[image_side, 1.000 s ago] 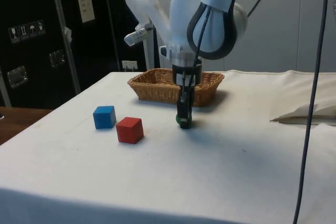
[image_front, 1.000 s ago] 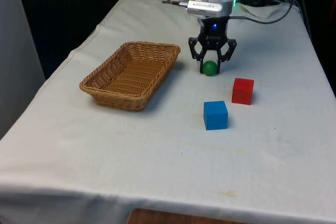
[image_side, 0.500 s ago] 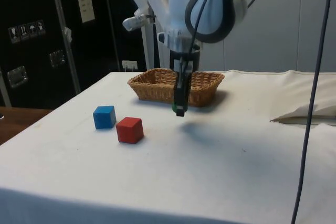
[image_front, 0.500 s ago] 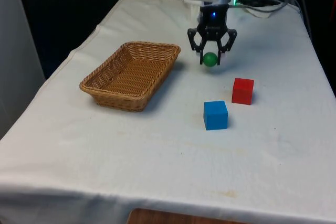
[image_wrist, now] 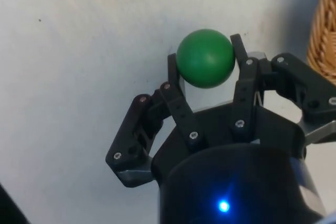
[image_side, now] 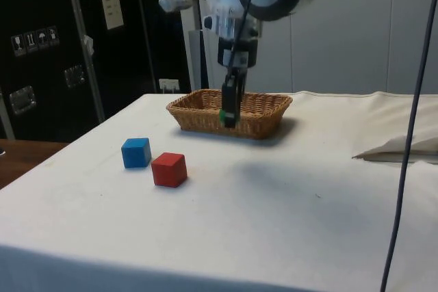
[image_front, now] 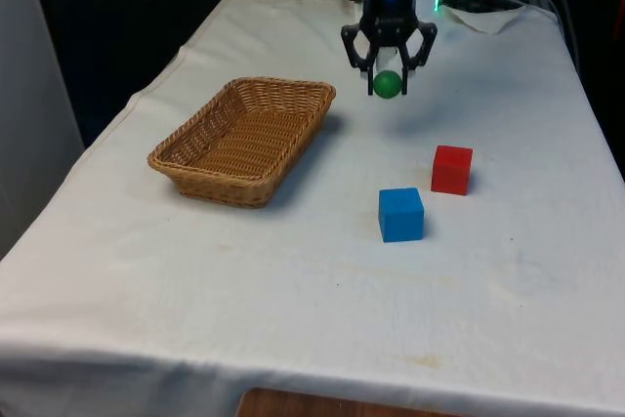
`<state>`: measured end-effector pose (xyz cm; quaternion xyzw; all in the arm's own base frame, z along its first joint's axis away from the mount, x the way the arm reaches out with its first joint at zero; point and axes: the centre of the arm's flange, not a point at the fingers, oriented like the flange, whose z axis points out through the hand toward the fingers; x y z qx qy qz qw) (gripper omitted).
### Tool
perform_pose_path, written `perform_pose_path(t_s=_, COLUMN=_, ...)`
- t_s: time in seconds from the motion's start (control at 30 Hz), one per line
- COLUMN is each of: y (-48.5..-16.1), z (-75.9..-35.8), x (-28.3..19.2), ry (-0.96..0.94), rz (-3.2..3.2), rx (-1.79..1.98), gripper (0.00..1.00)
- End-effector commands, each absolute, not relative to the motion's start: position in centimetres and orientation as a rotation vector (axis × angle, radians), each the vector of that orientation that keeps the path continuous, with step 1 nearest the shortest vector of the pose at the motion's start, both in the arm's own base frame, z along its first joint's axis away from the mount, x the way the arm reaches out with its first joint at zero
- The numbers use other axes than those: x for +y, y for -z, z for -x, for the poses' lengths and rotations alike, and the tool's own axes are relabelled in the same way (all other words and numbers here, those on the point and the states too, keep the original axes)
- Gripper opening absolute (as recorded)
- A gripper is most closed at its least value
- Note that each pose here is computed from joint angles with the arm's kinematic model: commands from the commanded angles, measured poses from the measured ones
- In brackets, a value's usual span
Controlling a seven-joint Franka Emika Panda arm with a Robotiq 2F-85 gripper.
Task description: Place all non-red objects into the basket.
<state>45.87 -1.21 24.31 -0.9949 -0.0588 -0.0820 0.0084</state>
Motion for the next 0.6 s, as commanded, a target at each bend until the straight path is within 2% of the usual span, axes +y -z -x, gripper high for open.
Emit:
perform_pose_path(t_s=0.0, y=-24.7, z=-46.1, x=-1.8, ry=0.243, rz=3.117, rx=-0.186, gripper=0.00)
perform_pose_path(t_s=0.33, y=-28.4, z=-47.8, x=-4.0, ry=0.240, rz=3.098, rx=-0.181, gripper=0.00)
perform_pose_path(t_s=0.57, y=-29.6, z=-48.6, x=-5.4, ry=0.236, rz=3.087, rx=-0.177, gripper=0.00)
